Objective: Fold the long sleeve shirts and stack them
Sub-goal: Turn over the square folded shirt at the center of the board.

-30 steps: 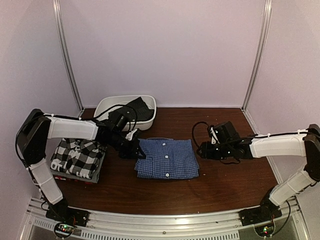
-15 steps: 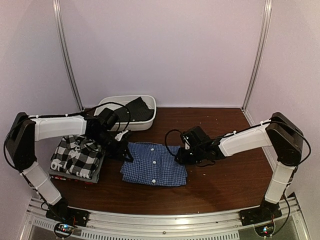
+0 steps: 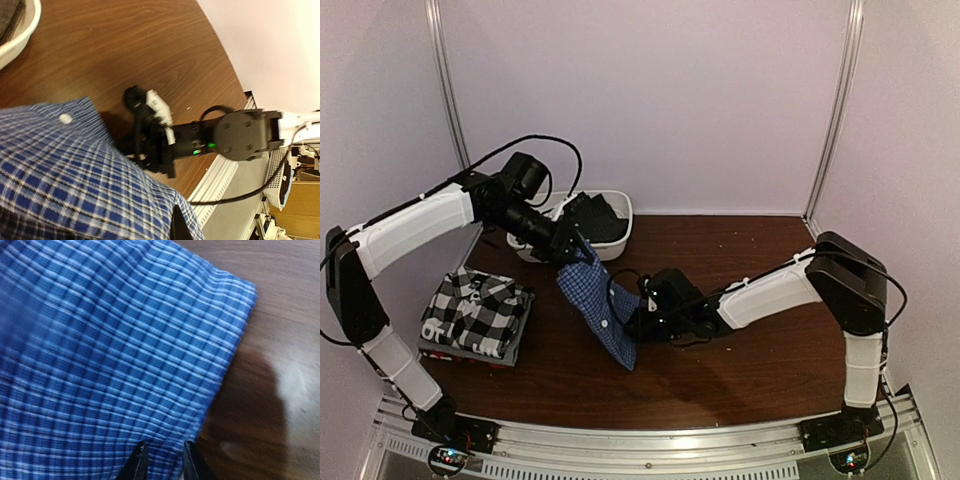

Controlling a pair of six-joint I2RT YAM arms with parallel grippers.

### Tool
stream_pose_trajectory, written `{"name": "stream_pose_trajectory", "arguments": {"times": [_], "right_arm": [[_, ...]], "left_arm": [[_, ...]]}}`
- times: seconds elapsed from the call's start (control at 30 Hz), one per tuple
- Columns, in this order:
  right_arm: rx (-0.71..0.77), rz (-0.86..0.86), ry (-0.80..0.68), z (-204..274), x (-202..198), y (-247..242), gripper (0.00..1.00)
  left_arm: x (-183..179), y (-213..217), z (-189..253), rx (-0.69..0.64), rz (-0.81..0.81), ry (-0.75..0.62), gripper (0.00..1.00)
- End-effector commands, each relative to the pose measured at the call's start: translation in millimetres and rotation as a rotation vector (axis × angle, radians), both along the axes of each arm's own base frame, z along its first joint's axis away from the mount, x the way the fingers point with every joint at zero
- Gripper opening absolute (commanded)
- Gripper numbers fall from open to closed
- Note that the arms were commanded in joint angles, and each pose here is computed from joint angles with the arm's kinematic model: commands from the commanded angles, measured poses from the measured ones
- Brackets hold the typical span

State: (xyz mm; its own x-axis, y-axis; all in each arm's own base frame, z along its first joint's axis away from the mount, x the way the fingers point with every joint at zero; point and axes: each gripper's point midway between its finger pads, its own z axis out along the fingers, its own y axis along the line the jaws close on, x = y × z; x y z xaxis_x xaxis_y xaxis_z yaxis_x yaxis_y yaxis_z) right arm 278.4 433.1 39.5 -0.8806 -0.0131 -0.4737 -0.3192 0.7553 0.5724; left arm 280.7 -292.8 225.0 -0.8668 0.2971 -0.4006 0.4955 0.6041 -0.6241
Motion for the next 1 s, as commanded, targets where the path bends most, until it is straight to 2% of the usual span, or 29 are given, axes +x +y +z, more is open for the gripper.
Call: {"name": "stream_pose_trajectory", "arguments": {"times": [0.0,0.1,0.33,0.77,0.97], "right_arm": [[0.284,0.026,0.02,28,9,63,0.25],[0.429,0.073,0.015,49,18,105,0.25],[0.491,0.09,0.047,41,21,120,0.26],[0.346,-0.056,0.051,8,16,55,0.29],[0.348,-0.139,0.038,13,19,10,0.32]], "left_arm": [[14,-31,48,-0.166,-0.088,-0.066,0.0],[15,-52,56,-0.214,-0.12,-0.064,0.0],[5,-66,15,-0.22,-0.138,0.01,0.0],[-1,-71,-11,-0.214,-0.151,0.056,0.0],[-2,-72,-19,-0.207,-0.158,0.071,0.0]]}}
